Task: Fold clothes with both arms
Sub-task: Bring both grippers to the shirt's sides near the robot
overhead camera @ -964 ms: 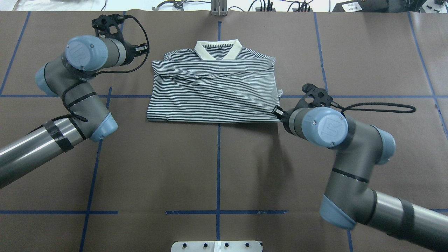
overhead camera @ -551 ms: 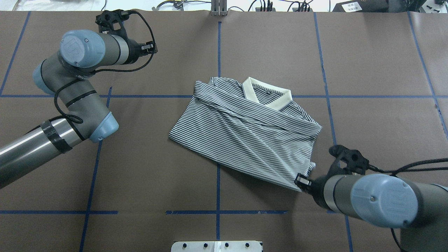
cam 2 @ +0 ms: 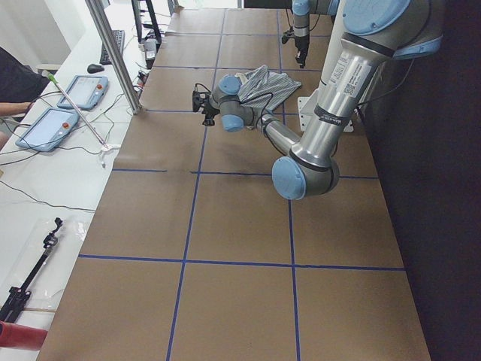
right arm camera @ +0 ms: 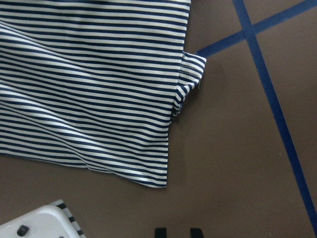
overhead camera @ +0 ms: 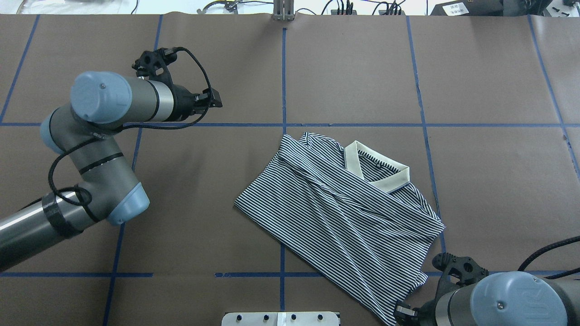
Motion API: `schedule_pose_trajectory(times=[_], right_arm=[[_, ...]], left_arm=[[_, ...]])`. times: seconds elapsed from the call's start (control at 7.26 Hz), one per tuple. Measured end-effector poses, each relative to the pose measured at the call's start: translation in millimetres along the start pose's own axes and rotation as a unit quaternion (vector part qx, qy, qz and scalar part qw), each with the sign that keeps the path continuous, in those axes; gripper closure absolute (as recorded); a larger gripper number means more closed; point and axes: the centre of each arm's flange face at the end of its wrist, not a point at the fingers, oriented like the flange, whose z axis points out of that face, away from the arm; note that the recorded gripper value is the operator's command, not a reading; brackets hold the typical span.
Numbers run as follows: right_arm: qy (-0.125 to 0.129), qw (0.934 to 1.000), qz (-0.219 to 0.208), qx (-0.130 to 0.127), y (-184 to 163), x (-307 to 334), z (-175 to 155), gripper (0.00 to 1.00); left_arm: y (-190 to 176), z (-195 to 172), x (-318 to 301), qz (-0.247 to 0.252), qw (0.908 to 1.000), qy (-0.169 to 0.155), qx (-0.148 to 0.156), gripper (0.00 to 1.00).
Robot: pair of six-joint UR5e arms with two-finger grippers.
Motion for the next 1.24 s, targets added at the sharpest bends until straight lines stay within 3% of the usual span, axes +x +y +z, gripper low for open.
schedule_pose_trajectory(times=[0.14,0.41,0.69,1.1,1.24], right_arm=[[-0.025,0.9992,0.027,0.014,-21,-8,-21,0.0],[-0.09,0.991,0.079,0.06,-78,-33,-68,0.0],[-0.1,0.9862,0.1,0.086,-107,-42,-70,0.0],[-0.095,0.9854,0.106,0.092,-115,-43,-64,0.0],[-0.095,0.9854,0.107,0.093,-116,-43,-64,0.0]], left_arm=[[41,-16,11,-0.014,0.9995,-0.009,-0.026,0.38],[119,-21,25,-0.027,0.9965,-0.052,-0.059,0.38],[167,-2,23,-0.023,0.9932,-0.088,-0.072,0.39],[182,21,29,-0.015,0.9879,-0.136,-0.073,0.42],[182,28,31,-0.013,0.9875,-0.142,-0.067,0.49]])
